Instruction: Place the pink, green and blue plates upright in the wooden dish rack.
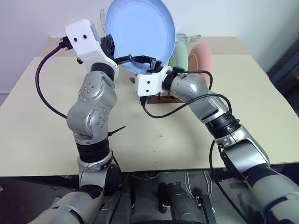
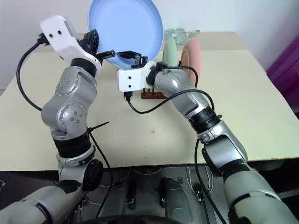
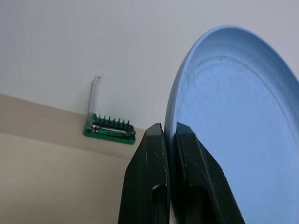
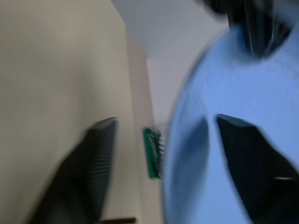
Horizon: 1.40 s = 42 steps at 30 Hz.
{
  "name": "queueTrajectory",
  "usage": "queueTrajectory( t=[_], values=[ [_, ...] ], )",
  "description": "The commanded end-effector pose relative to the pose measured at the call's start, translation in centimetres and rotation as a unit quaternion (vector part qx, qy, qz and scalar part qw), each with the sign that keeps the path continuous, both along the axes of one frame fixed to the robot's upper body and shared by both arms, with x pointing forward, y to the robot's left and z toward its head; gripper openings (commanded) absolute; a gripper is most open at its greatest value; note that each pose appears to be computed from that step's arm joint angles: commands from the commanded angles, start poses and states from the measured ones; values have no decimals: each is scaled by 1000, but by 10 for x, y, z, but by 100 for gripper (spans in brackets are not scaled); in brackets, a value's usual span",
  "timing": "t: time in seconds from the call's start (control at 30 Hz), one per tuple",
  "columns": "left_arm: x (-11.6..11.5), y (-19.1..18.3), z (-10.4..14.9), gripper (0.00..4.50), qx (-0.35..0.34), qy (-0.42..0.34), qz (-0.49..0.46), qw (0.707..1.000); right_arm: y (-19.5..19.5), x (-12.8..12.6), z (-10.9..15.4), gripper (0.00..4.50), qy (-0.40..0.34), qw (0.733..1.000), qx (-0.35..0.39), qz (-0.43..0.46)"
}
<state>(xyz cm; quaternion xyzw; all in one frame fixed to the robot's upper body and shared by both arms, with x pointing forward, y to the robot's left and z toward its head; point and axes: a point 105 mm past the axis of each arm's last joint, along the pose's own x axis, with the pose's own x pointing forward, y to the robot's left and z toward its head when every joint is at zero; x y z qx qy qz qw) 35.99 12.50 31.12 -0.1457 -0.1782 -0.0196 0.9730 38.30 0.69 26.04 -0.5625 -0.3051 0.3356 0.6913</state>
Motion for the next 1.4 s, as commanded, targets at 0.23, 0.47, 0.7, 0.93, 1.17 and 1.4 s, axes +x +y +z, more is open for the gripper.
queueTrajectory(
  t=[0.23, 0.47, 0.7, 0.93, 1.17, 1.4],
  values=[
    [-12, 29, 26, 138, -93, -66, 24, 993, 2, -4, 25, 0, -75, 997, 17, 5],
    [-4, 149, 23, 227, -78, -71, 209, 972, 7, -31, 53, 0, 39, 977, 188, 95],
    [27, 130, -68, 227, 300, 80, 104, 945, -2, -56, 97, 0, 294, 831, 423, 211],
    [-28, 10, -163, 227, 340, 103, -267, 896, -20, -21, 102, 0, 507, 628, 571, 151],
    [-51, -17, -163, 227, 311, 84, -341, 883, -33, -1, 87, 0, 533, 599, 591, 86],
    [-55, -21, -163, 227, 307, 81, -347, 882, -31, 9, 64, 0, 598, 533, 597, 42]
  ],
)
